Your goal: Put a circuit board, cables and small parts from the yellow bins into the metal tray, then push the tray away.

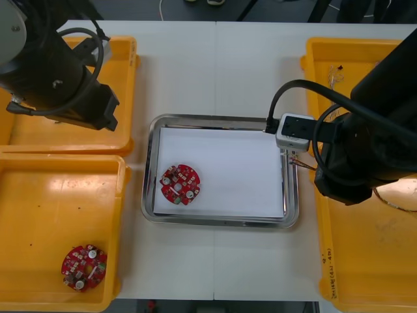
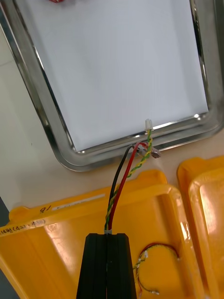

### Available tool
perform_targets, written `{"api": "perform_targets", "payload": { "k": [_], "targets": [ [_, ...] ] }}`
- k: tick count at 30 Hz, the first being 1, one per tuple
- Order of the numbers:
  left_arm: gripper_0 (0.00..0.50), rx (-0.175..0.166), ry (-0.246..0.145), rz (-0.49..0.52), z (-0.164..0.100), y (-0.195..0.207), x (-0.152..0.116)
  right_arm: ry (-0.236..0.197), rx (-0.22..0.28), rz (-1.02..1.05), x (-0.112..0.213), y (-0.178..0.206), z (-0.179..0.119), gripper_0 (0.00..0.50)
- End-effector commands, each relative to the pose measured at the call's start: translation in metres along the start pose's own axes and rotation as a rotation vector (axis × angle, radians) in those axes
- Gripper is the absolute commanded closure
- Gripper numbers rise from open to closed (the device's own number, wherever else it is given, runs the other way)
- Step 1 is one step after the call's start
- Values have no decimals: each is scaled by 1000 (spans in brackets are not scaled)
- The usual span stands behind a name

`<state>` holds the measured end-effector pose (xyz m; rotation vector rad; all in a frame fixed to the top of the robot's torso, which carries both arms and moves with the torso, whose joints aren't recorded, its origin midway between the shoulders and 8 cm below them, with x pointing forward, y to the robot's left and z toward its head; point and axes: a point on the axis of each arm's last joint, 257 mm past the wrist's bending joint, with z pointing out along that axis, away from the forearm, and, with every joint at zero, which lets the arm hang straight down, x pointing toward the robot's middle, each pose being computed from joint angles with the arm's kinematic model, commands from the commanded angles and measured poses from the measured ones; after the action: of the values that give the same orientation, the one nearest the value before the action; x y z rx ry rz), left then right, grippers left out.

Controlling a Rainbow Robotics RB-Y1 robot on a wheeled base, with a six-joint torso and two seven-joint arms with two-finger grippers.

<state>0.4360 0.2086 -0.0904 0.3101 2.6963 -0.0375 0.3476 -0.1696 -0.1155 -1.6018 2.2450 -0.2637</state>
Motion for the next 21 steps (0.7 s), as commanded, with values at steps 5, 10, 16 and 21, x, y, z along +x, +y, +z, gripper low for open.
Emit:
{"api": "perform_targets", "payload": {
  "k": [5, 10, 16, 21],
  "targets": [
    [0, -95, -50, -251, -6, 58, -22, -80, -31, -84, -52, -1, 0, 500],
    [0, -122, -49, -335, -1, 80, -27, -69, -13, -125, -65, 6, 11, 500],
    [0, -139, -64, -424, 6, 101, -37, -53, -4, -135, -77, 13, 29, 500],
    [0, -126, -86, -489, 18, 110, -48, -36, -16, -134, -87, 21, 45, 500]
  ]
}}
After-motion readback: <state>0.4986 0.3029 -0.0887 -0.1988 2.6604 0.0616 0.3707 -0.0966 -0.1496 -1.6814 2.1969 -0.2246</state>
